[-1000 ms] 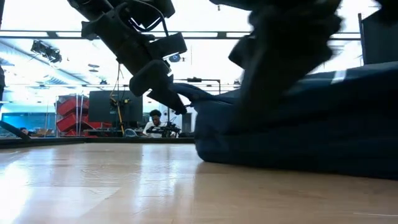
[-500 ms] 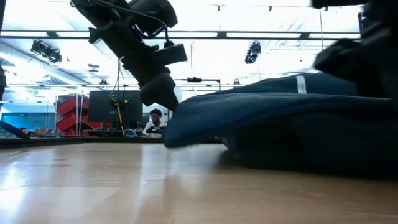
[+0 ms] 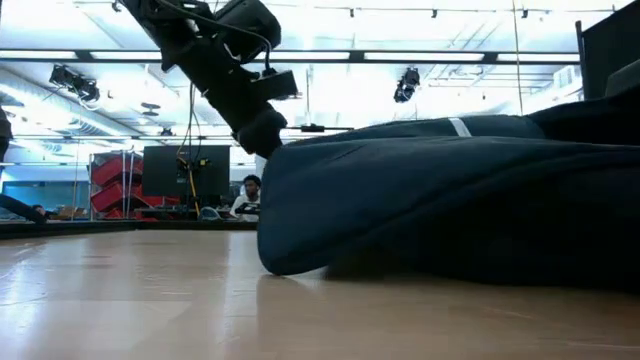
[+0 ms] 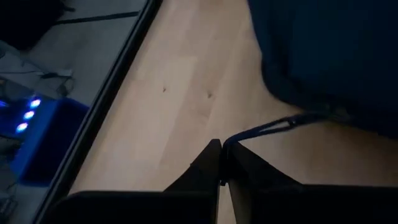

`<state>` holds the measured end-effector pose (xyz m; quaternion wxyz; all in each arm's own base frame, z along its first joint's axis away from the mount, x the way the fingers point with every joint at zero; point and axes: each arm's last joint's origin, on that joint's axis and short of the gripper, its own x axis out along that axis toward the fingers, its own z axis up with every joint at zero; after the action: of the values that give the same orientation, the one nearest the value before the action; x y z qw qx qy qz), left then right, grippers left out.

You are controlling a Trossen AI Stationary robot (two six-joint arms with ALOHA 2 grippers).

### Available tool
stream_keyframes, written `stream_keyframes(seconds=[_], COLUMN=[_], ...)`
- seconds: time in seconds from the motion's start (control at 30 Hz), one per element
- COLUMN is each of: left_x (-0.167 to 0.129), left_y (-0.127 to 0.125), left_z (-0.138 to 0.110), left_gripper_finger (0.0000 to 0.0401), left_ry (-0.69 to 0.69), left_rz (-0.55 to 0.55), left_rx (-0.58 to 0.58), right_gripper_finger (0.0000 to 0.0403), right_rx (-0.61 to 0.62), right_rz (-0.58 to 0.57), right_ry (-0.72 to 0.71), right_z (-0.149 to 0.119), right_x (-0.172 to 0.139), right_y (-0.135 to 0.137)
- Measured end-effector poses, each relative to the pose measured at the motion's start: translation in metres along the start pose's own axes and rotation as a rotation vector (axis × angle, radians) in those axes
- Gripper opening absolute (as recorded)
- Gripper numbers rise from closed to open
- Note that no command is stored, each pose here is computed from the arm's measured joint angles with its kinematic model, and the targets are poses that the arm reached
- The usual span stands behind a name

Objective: Unpack backpack
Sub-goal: Open the dark blue backpack

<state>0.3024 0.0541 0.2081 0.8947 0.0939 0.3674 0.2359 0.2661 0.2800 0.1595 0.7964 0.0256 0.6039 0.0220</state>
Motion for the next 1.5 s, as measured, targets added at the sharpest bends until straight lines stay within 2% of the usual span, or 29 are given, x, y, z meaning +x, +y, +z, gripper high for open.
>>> stream_keyframes(seconds=[0.17, 0.37, 0.43, 0.5, 0.57, 0.63, 0.8, 0.97, 1.17, 1.5], left_x=[-0.008, -0.033, -0.044, -0.055, -0.069, -0.08, -0.097, -0.1, -0.087, -0.079], left_y=[-0.002, 0.006, 0.002, -0.009, -0.032, -0.06, -0.127, -0.169, -0.187, -0.203], left_z=[0.002, 0.003, 0.005, 0.011, 0.018, 0.02, 0.009, -0.005, -0.02, -0.017], left_gripper_finger=[0.0009, 0.0067, 0.0092, 0.0114, 0.0129, 0.0136, 0.0139, 0.015, 0.0193, 0.0311], left_ry=[-0.029, -0.027, -0.048, -0.114, -0.199, -0.255, -0.329, -0.373, -0.341, -0.455], left_rz=[-0.193, -0.23, -0.3, -0.446, -0.592, -0.655, -0.557, -0.513, -0.455, -0.456], left_rx=[0.026, 0.049, 0.024, -0.002, 0.027, 0.082, 0.23, 0.299, 0.394, 0.374], right_gripper_finger=[0.0, 0.0, 0.0, 0.0, 0.0, 0.0, 0.0, 0.0, 0.0, 0.0], right_rx=[-0.018, -0.012, -0.007, -0.008, -0.015, -0.014, -0.004, 0.011, 0.014, 0.019], right_rz=[-0.018, -0.031, -0.033, -0.035, -0.039, -0.042, -0.047, -0.047, -0.046, -0.044], right_ry=[-0.011, -0.017, -0.017, -0.017, -0.018, -0.019, -0.021, -0.026, -0.03, -0.036], right_z=[0.004, 0.011, 0.013, 0.016, 0.018, 0.02, 0.025, 0.028, 0.03, 0.032], right_x=[0.001, 0.002, 0.003, 0.003, 0.004, 0.004, 0.005, 0.005, 0.006, 0.005], right_y=[-0.004, -0.012, -0.014, -0.017, -0.019, -0.022, -0.027, -0.03, -0.032, -0.033])
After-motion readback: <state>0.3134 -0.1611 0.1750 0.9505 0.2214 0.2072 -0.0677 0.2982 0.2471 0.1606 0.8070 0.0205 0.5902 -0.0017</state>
